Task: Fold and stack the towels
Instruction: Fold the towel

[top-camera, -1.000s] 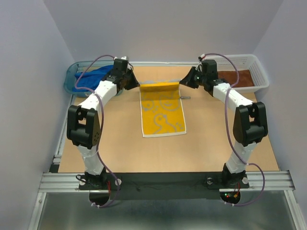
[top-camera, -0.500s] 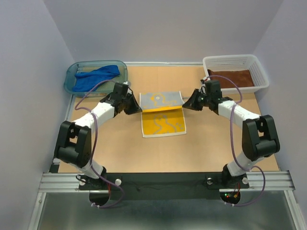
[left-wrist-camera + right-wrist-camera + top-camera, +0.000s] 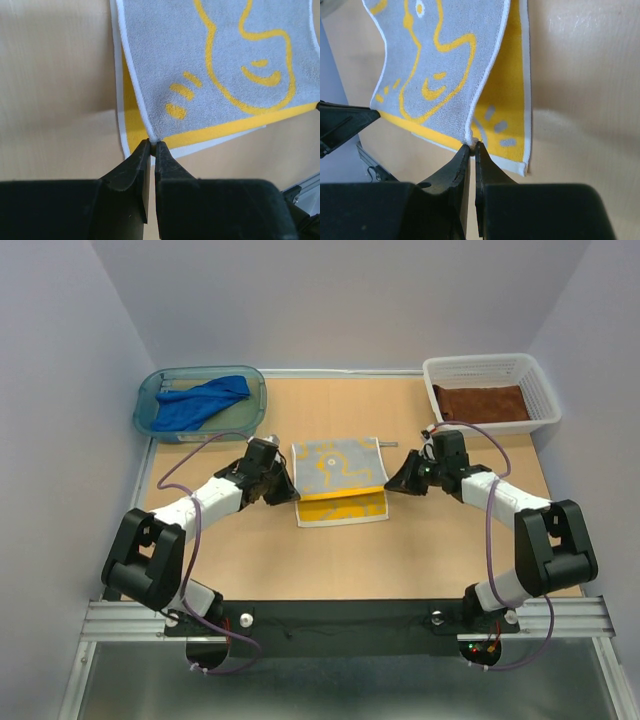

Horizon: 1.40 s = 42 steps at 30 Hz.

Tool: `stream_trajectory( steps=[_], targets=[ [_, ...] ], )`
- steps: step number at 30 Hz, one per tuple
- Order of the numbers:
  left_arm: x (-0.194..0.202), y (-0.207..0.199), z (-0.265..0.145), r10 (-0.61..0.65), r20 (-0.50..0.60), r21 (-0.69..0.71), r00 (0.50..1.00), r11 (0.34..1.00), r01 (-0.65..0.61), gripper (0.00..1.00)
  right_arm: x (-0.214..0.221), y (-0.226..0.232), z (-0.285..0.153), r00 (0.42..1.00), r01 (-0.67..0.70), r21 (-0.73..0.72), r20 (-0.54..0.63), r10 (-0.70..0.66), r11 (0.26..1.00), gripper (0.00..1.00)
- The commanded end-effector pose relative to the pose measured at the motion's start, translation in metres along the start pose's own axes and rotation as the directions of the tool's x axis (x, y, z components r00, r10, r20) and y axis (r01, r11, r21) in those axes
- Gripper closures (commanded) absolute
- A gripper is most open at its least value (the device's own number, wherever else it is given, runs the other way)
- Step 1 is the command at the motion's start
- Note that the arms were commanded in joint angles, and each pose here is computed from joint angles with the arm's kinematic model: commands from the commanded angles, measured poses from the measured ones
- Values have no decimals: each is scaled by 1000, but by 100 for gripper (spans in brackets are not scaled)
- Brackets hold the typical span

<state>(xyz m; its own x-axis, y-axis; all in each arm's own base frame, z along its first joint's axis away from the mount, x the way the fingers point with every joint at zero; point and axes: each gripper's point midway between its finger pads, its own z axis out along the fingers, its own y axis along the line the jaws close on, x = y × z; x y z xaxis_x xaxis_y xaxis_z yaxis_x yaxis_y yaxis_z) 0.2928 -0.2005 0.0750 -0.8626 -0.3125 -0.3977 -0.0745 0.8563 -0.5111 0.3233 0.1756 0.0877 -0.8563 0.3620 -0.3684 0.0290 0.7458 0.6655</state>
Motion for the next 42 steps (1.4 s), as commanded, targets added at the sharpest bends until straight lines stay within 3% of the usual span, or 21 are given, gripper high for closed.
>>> stream_trajectory(
  steps=[1,15,22,33,42],
  targets=[
    [3,6,-6,5,46,-33,999,999,-4,100,-3,-4,-4,1000,9,-1,25,-9,1000,99],
    [66,35,14,11,-100,-129,995,991,-24,100,45,-51,7,995,-40,102,-82,48,994,100],
    [66,38,15,11,-104,-148,995,989,-26,100,41,-52,8,997,-35,112,-70,43,993,100],
    [24,0,-15,43,-12,-101,999,994,-44,100,20,-15,-15,999,-52,30,2,52,998,99],
    [52,16,-16,27,-95,-117,995,992,-39,100,56,-14,-27,993,-83,37,-83,86,996,99]
  ],
)
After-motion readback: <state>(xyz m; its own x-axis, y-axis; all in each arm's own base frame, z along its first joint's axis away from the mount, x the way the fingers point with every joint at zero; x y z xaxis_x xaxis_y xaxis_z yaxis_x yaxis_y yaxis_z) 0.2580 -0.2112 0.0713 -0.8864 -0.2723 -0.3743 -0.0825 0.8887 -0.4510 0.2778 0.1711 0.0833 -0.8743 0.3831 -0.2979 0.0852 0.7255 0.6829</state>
